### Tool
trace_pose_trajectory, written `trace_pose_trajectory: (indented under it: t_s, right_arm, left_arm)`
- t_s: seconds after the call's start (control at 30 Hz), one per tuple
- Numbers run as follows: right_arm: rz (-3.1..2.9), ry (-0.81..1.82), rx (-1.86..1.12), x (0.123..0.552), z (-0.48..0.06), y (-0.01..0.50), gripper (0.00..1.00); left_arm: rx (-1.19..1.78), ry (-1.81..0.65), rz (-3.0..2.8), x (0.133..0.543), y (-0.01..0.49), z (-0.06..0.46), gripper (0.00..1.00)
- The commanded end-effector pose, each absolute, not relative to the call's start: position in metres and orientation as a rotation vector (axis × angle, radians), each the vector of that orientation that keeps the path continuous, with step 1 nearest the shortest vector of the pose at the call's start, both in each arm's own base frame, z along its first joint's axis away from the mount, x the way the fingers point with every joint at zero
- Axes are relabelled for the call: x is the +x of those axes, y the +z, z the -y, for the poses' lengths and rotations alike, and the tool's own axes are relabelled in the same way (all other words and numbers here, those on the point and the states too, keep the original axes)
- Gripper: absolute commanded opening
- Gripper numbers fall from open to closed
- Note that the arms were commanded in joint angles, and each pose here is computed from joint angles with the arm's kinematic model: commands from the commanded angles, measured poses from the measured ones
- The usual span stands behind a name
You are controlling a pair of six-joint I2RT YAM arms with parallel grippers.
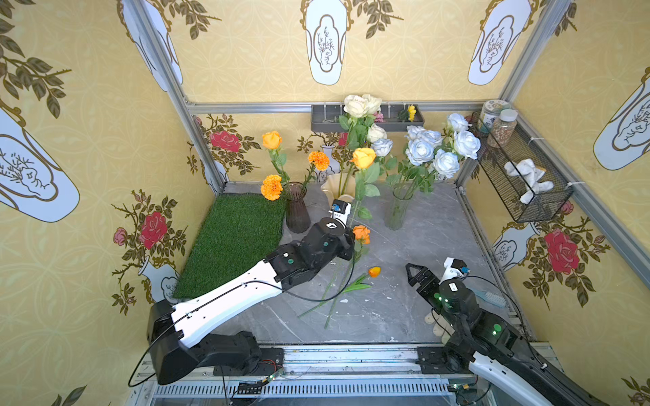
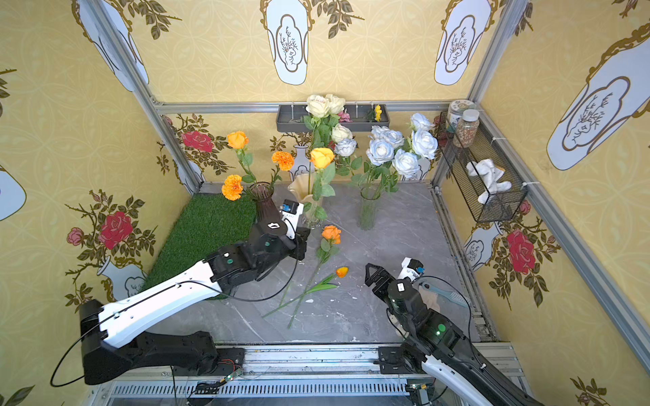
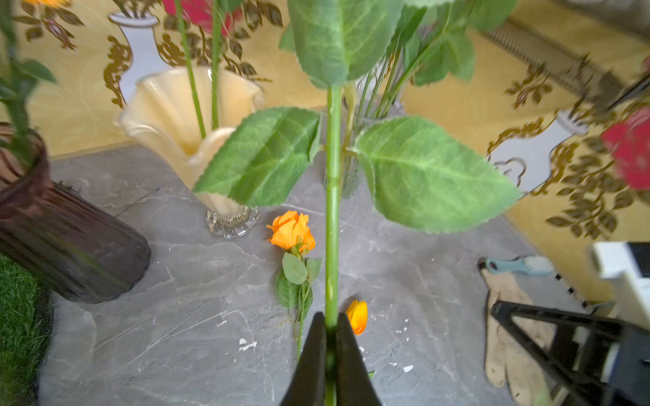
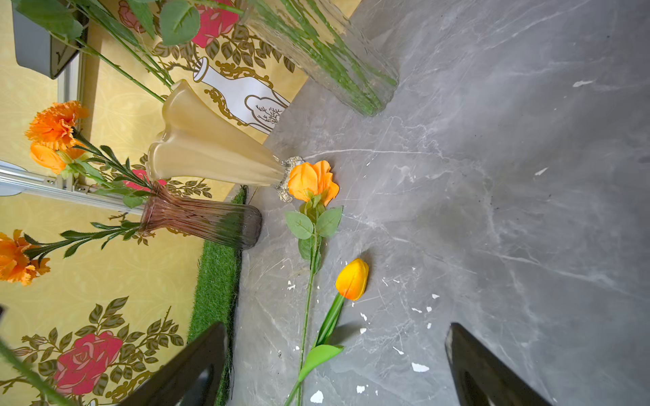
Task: Arrange the flowers in different vases according to their colors
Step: Pick up the flower at the center of the board, then insert the flower into the vase.
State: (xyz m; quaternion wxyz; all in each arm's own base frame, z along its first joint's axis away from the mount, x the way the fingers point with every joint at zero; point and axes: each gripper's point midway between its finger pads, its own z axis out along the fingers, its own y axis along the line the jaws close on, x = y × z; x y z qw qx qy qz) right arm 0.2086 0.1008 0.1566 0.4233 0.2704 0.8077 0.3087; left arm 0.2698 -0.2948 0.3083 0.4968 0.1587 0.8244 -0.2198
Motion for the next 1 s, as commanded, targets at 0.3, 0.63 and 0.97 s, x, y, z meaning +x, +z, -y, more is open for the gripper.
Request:
trace_pose_trajectory:
  t_s: [0.3,0.63,0.97]
  right_arm:
    - [-1.987,0.789,0.651,0.212,-0.103,0.167,0.97]
    - [-1.996,0.780,0.607,0.219,-0.112,0.169,0.97]
    - [-2.012,0.761,0.600,0.221,-0.113,0.167,0.97]
  left_arm:
    - [0.001,-0.319,-1.560,0.318,0.457,0.191,0.00]
    - [-0.140,-0.286,-1.395,0.387,0.510,0.140,0.00]
    - [-0.132,-0.220,-1.332,0.465,0.532,0.123,0.00]
